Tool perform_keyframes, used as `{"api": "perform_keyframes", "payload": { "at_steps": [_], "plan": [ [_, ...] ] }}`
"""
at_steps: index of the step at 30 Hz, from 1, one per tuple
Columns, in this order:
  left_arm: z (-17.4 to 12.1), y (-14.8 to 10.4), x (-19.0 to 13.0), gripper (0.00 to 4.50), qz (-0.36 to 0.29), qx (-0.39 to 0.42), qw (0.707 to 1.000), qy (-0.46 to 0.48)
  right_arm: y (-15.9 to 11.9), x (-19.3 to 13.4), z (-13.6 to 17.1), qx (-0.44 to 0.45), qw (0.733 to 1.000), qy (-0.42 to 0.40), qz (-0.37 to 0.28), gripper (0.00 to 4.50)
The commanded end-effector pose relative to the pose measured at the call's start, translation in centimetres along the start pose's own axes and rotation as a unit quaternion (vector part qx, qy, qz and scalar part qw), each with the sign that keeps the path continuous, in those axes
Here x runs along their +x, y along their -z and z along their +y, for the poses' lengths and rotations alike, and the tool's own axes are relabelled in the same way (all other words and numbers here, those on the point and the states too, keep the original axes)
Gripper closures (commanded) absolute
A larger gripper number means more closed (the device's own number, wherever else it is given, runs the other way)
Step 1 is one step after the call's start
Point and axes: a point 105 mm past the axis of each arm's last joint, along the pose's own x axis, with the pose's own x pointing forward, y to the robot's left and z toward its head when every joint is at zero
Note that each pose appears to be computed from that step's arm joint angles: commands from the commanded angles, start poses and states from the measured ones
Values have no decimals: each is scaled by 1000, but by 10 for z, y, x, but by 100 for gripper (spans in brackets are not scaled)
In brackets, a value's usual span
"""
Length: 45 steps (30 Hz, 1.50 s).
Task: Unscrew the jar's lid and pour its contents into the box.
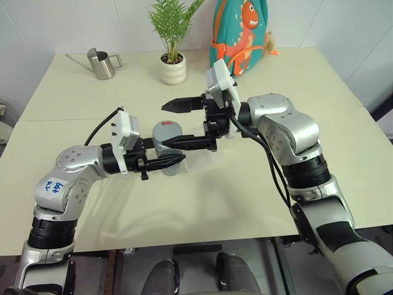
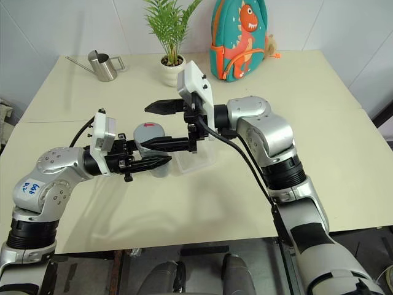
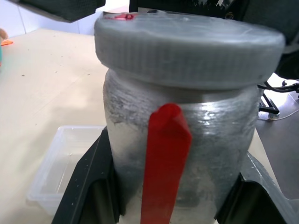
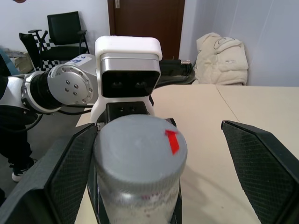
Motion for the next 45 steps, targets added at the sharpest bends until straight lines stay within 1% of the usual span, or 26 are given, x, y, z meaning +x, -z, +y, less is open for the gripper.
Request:
{"api": "perform_keyframes", "payload": {
  "at_steps": [1, 10, 16, 19, 21, 28, 31, 42, 45],
  "plan": [
    [-7, -15, -1, 257, -12, 39, 999, 18, -10, -20, -10, -19, 999, 32, -3, 5],
    [-8, -14, -4, 257, -9, 38, 999, 18, -9, -32, -9, -13, 1000, 27, -9, 5],
    [-9, -14, -6, 257, -6, 36, 999, 20, -22, -40, 0, 9, 998, -9, -54, 5],
    [-9, -13, -6, 257, -5, 35, 999, 19, -29, -41, -1, 15, 997, -11, -69, 5],
    [-9, -13, -6, 257, -5, 35, 999, 19, -31, -37, -2, 19, 997, -9, -71, 5],
    [-9, -12, -4, 257, -6, 32, 999, 21, -19, -5, 15, 5, 999, -35, -31, 5],
    [-9, -12, -2, 257, -7, 32, 999, 23, -16, 6, 21, 4, 999, -45, -24, 5],
    [-9, -12, -1, 257, -11, 34, 999, 19, -8, 11, 22, 18, 999, -46, -17, 5],
    [-9, -13, -1, 257, -12, 34, 999, 18, -6, 11, 21, 18, 999, -45, -17, 67]
  ]
}}
